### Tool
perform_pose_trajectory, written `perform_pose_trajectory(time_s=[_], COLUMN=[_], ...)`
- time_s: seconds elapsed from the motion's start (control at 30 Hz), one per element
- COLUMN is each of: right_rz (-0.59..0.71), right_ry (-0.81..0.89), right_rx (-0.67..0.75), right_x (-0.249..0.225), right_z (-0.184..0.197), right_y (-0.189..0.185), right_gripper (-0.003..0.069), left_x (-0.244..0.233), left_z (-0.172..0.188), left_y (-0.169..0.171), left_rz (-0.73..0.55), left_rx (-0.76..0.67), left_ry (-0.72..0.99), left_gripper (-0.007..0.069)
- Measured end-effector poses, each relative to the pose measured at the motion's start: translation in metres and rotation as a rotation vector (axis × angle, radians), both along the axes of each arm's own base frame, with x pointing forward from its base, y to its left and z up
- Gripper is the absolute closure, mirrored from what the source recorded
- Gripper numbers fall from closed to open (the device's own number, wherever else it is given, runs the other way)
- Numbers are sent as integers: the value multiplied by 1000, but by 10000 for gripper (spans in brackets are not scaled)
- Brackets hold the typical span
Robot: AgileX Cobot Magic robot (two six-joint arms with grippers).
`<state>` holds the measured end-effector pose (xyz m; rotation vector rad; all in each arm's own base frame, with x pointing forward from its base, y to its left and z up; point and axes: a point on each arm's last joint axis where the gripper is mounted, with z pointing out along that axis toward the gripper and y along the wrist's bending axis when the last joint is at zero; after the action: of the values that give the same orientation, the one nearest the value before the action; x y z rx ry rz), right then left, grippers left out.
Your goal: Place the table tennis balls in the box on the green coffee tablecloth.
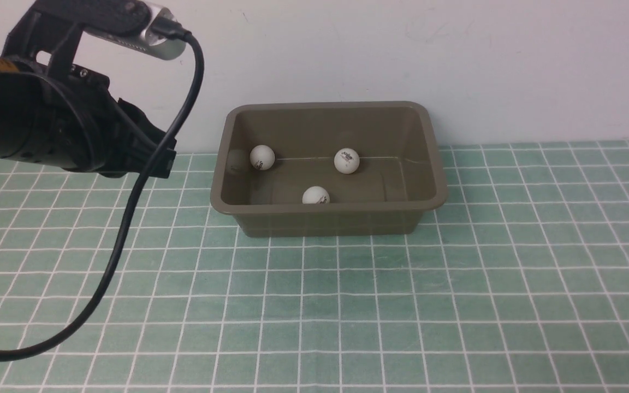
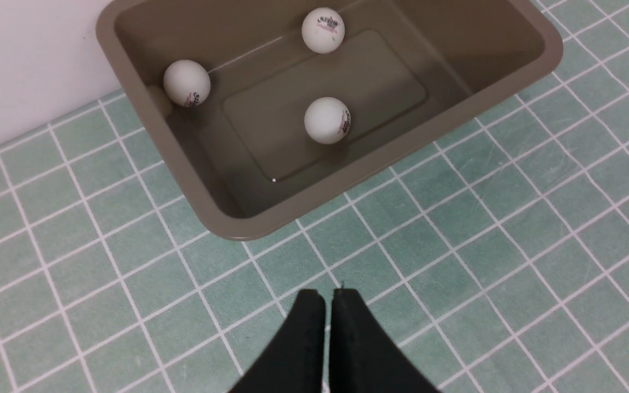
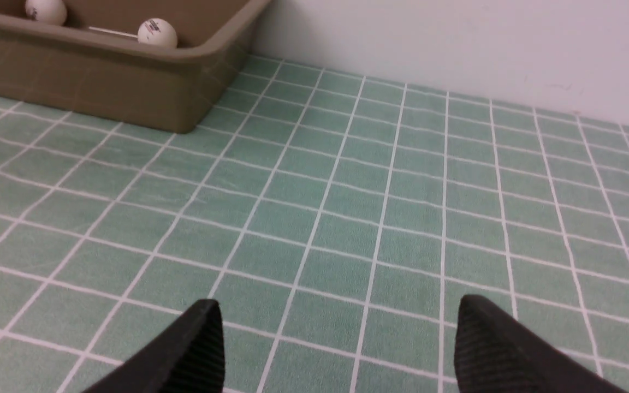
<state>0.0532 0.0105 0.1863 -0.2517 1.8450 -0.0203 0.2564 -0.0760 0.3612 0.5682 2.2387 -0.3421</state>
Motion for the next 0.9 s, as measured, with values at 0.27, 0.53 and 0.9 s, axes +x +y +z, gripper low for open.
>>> perform_pose_trajectory(time_s=[0.27,0.53,0.9], right_rz=[-49,-66,-67], right_ry=[-48,-67,-67], right_rx=[14,13,13], right_x=[0,1,1], right_z=[-7,-6,-6], right_y=[-3,-4,-4], right_gripper=[145,145,145], left_x=[0,0,-1], left_z=[0,0,2], left_y=[0,0,-6], left_rz=[-14,-25,-34], left_rx=[12,22,-64], left_ry=[-5,-12,1], left_gripper=[629,629,629])
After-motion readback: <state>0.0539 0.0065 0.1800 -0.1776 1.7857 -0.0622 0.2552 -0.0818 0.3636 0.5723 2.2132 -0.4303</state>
